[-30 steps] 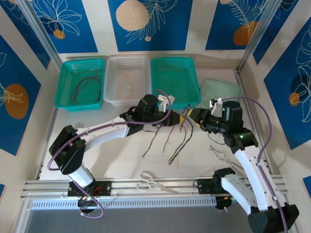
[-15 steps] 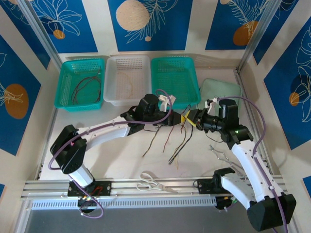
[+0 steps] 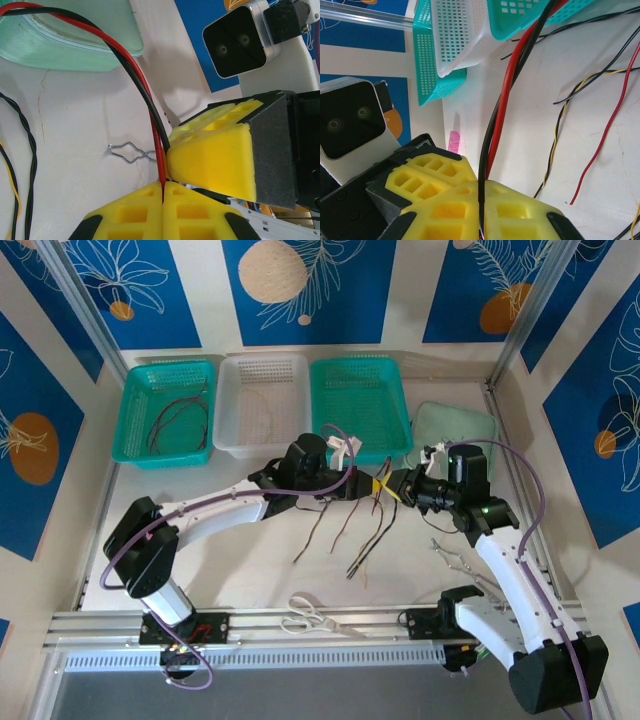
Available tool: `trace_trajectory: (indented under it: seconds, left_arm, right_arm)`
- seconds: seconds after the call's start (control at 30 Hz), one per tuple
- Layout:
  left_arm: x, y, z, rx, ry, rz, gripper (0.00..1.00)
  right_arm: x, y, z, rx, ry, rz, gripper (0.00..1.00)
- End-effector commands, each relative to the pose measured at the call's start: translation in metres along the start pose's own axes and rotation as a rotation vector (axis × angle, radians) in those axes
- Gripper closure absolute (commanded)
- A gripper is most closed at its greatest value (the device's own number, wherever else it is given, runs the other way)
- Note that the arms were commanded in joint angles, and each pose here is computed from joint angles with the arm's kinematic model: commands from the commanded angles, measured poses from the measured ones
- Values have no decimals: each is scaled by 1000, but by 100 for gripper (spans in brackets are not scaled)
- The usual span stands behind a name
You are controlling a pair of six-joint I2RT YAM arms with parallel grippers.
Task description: Untangle the cables
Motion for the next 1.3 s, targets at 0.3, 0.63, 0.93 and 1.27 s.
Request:
trace_trajectory:
  seconds: [0.3, 0.63, 0.93, 1.27]
  left_arm:
    - [0, 16, 23, -91, 14, 34, 100]
    - [7, 65, 35, -176, -42, 219, 100]
    - [0, 149, 53, -336, -110, 388, 100]
    - [-8, 229, 57, -504, -132, 493, 100]
  right_arm:
    - [14, 19, -5, -11, 47, -20, 98]
    - [46, 57, 12, -152, 105, -19, 100]
    - [95, 99, 24, -325, 214, 43, 100]
    - [116, 123, 31, -475, 323, 32, 100]
Point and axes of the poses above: each hand's point on the last joint's axis, 136 mm out from that joint toward the fingers, its own y axis back along the fingers, its own x axis along the line the jaws close on, z = x × y, the point moved 8 cm from there along y, back along the fingers, and after that the axes turned 2 degrees about -y, right-handed, at the moved point
